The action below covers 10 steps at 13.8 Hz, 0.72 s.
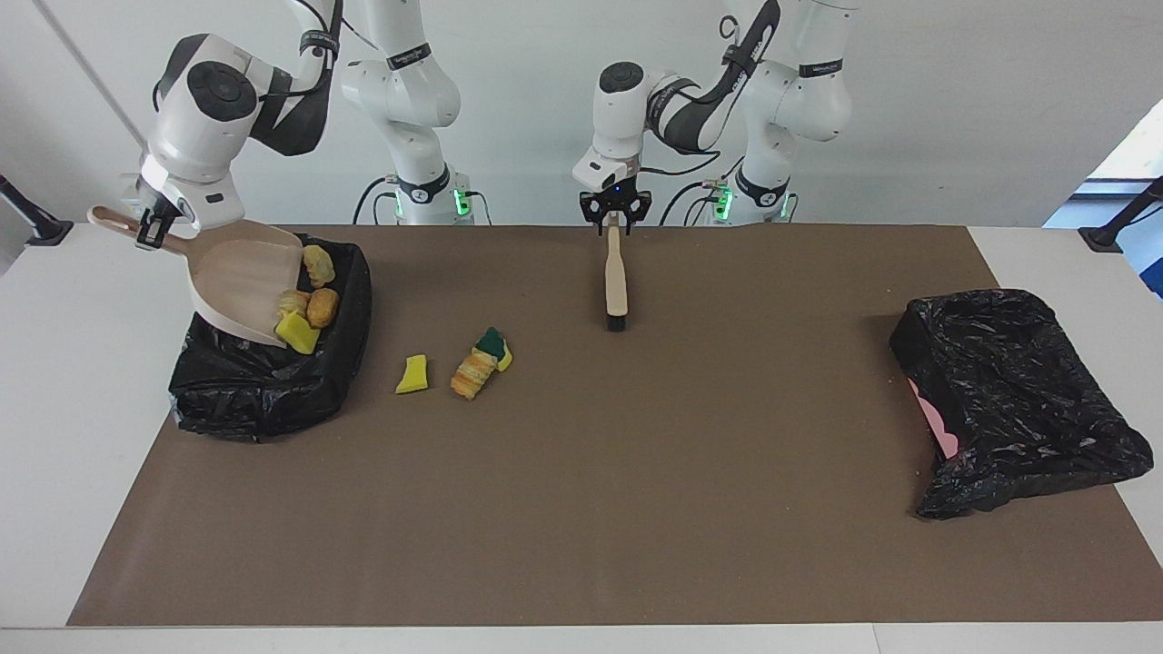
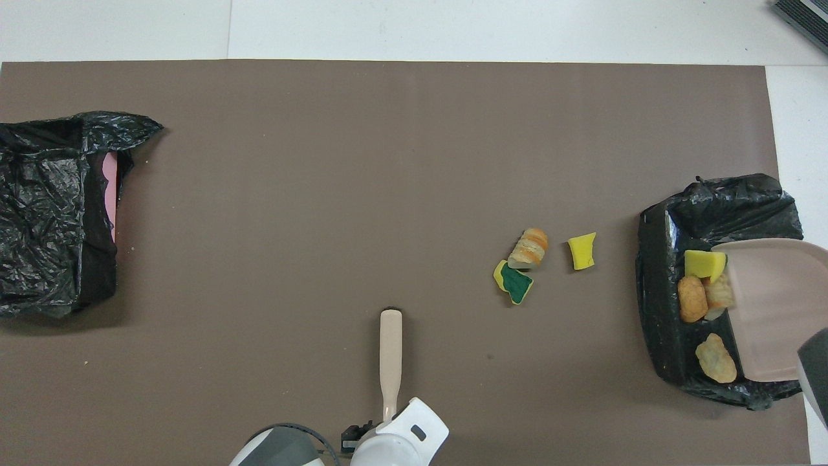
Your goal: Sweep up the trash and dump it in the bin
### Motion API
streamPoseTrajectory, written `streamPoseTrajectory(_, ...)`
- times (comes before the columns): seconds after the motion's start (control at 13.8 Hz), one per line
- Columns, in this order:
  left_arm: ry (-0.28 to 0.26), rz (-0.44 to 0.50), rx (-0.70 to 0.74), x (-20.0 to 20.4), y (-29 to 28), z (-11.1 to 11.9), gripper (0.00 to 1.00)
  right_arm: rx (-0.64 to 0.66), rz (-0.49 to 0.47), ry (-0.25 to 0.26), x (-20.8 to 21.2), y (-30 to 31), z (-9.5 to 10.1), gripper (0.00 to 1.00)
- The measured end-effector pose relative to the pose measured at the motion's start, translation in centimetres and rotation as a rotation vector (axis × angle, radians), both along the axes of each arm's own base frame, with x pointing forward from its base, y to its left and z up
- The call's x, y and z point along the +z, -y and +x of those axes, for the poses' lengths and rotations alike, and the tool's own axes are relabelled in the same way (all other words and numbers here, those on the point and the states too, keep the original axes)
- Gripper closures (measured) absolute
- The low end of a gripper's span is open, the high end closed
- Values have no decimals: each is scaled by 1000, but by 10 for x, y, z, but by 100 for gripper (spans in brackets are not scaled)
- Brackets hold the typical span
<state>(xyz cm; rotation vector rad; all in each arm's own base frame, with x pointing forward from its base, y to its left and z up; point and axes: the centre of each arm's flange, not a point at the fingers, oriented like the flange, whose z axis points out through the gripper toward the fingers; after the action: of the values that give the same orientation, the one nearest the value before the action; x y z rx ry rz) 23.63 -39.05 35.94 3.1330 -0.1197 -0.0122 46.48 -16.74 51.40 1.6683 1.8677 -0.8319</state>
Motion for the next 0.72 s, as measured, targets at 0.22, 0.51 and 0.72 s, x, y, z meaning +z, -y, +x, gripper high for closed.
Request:
streamPoseTrajectory(0.22,-15,-14,-42,46,-8,75,0,23,-69,7,20,-6,-5,68)
streamPoseTrajectory(0.51,66,-70,-88,119,-59,179,0,5,-121,43,82,-13,-35,68)
streamPoseTrajectory(0.72,119,-13,-94,177,-96,220,0,-60,-40,110,126,-31,-61,68)
